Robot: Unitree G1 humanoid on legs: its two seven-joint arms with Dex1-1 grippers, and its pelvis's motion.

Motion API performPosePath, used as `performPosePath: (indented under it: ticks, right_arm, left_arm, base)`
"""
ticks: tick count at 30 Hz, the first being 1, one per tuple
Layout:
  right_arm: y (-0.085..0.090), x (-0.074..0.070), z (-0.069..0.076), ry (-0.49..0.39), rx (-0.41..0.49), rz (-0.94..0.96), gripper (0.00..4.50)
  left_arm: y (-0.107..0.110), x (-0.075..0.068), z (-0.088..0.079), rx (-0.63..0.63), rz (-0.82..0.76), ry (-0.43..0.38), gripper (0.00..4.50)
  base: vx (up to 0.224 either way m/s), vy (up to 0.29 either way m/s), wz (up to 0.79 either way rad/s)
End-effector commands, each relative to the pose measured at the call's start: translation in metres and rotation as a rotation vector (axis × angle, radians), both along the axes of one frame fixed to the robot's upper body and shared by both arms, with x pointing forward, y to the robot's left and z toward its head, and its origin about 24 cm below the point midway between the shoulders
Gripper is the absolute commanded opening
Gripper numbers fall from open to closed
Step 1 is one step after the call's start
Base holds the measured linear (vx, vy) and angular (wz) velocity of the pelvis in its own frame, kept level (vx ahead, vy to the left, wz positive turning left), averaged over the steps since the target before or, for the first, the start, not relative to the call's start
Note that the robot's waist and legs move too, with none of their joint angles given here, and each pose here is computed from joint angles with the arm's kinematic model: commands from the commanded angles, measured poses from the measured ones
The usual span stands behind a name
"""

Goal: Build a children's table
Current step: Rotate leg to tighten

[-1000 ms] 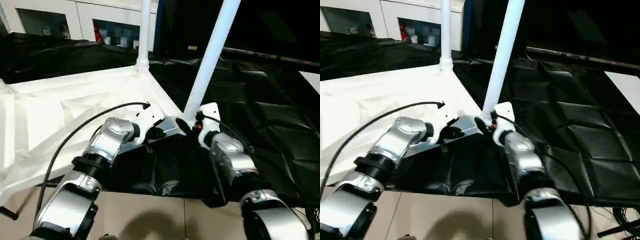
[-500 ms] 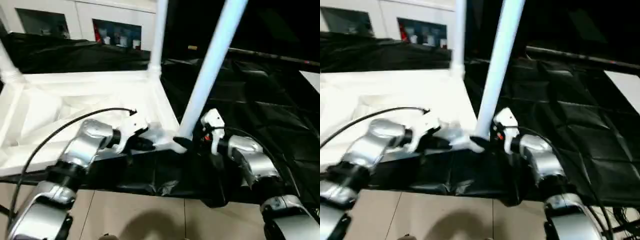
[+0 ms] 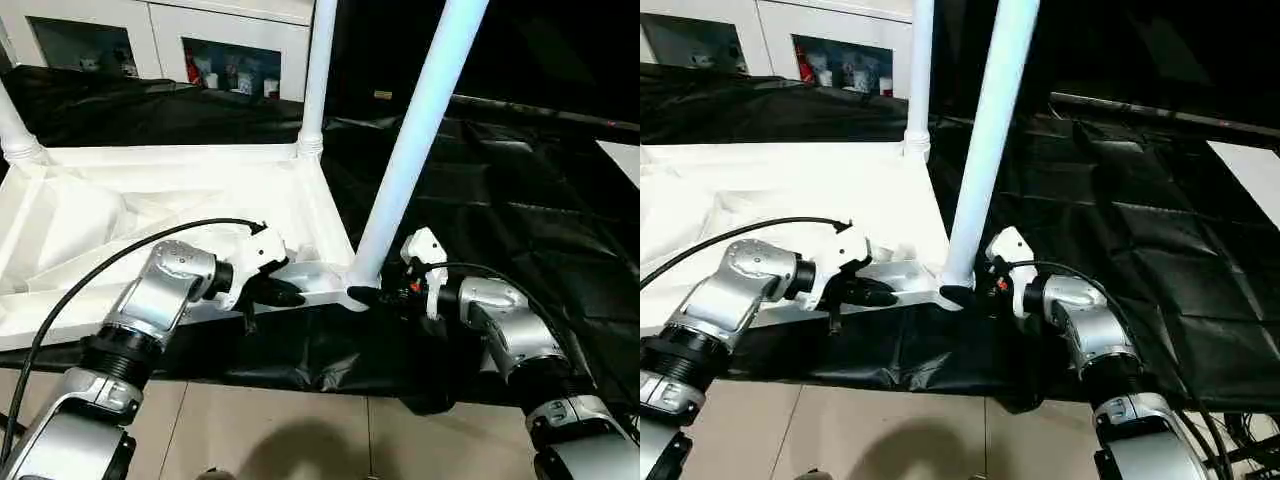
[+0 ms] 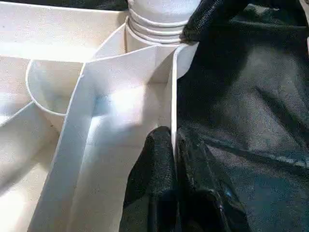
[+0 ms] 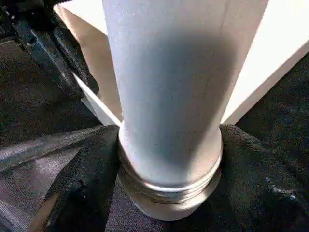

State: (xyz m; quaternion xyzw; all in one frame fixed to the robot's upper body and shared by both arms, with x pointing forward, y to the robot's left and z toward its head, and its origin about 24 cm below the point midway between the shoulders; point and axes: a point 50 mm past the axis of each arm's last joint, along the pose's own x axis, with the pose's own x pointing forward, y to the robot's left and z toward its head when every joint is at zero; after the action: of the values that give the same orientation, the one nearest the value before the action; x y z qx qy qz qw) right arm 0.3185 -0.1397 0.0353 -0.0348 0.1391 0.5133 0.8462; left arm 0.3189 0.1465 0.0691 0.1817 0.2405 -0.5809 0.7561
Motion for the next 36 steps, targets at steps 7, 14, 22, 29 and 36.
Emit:
performPosePath:
  ticks: [7, 14, 22, 29, 36]
  right_arm:
    - [0.0, 0.006, -0.003, 0.004, 0.023, -0.147, 2.72]
    - [0.023, 0.033, -0.005, 0.093, 0.112, -0.621, 2.72]
    - [0.07, 0.029, 0.002, -0.055, 0.066, -0.523, 2.7]
    - [0.047, 0.029, 0.011, -0.082, 0.174, -0.452, 3.62]
    - [0.011, 0.015, 0.006, -0.063, 0.081, -0.214, 3.89]
  left_arm:
    - [-0.018, 0.0, -0.002, -0.104, 0.017, 0.004, 0.0]
    - [-0.058, 0.024, -0.007, -0.066, 0.23, -0.107, 0.0]
    - [-0.086, 0.027, -0.009, -0.058, 0.253, -0.158, 0.0]
    - [-0.07, 0.022, -0.009, -0.091, 0.16, -0.155, 0.0]
    - [-0.045, 0.006, -0.004, -0.164, -0.012, -0.083, 0.0]
  base:
    - [0.0, 0.0, 0.0]
    - [0.0, 0.0, 0.0]
    - [0.0, 0.0, 0.0]
    - [0.0, 0.0, 0.0]
    - [0.0, 0.0, 0.0]
